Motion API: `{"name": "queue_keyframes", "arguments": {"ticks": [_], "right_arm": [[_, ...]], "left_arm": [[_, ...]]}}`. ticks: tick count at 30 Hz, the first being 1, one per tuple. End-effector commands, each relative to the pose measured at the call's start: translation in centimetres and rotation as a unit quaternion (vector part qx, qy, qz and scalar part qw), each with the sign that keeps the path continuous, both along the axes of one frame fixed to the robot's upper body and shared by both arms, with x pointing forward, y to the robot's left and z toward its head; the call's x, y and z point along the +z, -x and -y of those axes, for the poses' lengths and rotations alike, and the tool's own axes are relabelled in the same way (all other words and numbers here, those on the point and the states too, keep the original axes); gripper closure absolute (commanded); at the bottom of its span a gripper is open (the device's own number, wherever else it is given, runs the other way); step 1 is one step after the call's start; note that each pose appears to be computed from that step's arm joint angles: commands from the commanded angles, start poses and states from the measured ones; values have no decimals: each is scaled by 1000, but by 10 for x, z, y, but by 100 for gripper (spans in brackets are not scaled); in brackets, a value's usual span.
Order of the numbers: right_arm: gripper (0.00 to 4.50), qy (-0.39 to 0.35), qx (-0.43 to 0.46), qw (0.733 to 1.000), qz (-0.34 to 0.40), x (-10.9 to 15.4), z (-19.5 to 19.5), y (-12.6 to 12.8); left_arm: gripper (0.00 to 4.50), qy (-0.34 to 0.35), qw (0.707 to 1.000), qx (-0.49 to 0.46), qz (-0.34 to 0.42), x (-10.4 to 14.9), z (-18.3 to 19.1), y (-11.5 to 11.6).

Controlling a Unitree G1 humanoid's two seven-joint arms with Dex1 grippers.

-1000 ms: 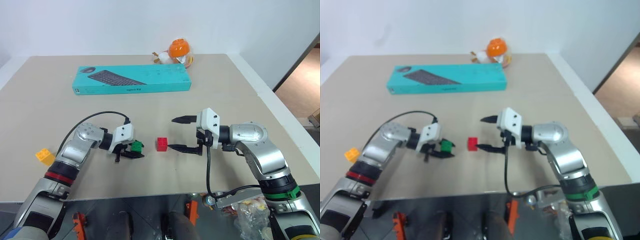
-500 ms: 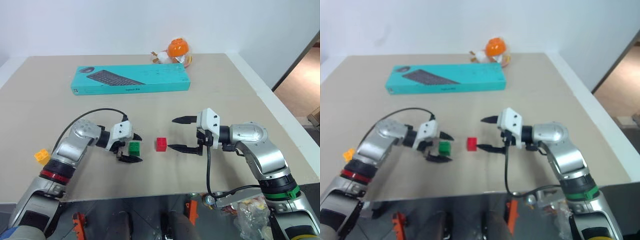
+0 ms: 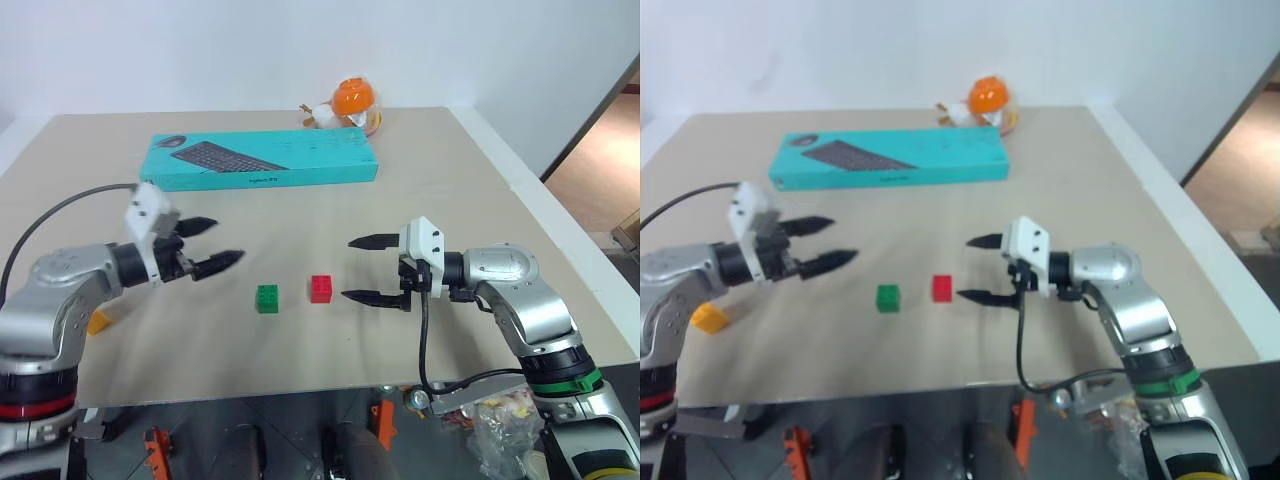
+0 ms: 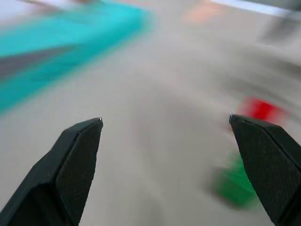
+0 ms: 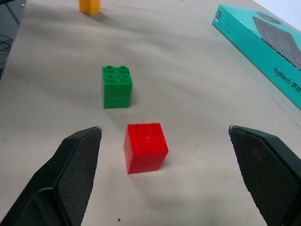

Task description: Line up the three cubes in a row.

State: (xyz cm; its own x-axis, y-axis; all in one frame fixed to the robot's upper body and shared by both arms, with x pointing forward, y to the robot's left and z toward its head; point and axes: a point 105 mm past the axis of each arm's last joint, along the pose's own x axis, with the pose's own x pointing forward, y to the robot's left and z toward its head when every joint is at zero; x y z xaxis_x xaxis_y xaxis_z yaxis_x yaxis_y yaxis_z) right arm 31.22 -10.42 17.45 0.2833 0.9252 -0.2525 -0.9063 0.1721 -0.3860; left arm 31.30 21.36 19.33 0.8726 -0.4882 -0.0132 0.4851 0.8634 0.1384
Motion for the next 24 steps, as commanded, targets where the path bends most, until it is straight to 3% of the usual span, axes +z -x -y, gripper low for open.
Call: {"name": "queue_keyframes", "arguments": {"ticks": [1, 5, 8, 16, 24], "right_arm": [[0, -11, 25, 999, 22, 14, -4, 0], [0, -5, 43, 999, 15, 10, -8, -2], [0, 2, 59, 998, 8, 7, -11, -4], [0, 10, 80, 997, 5, 6, -16, -9], [0, 16, 77, 997, 5, 6, -13, -8]], "left_arm": [[3, 2, 981, 168, 92, 20, -36, 19], [3, 43, 926, 354, 120, 14, -74, 47], [3, 30, 889, 443, 110, -3, -87, 69], [3, 86, 843, 530, 36, -54, -87, 89], [3, 103, 834, 541, 0, -75, -87, 84]]}}
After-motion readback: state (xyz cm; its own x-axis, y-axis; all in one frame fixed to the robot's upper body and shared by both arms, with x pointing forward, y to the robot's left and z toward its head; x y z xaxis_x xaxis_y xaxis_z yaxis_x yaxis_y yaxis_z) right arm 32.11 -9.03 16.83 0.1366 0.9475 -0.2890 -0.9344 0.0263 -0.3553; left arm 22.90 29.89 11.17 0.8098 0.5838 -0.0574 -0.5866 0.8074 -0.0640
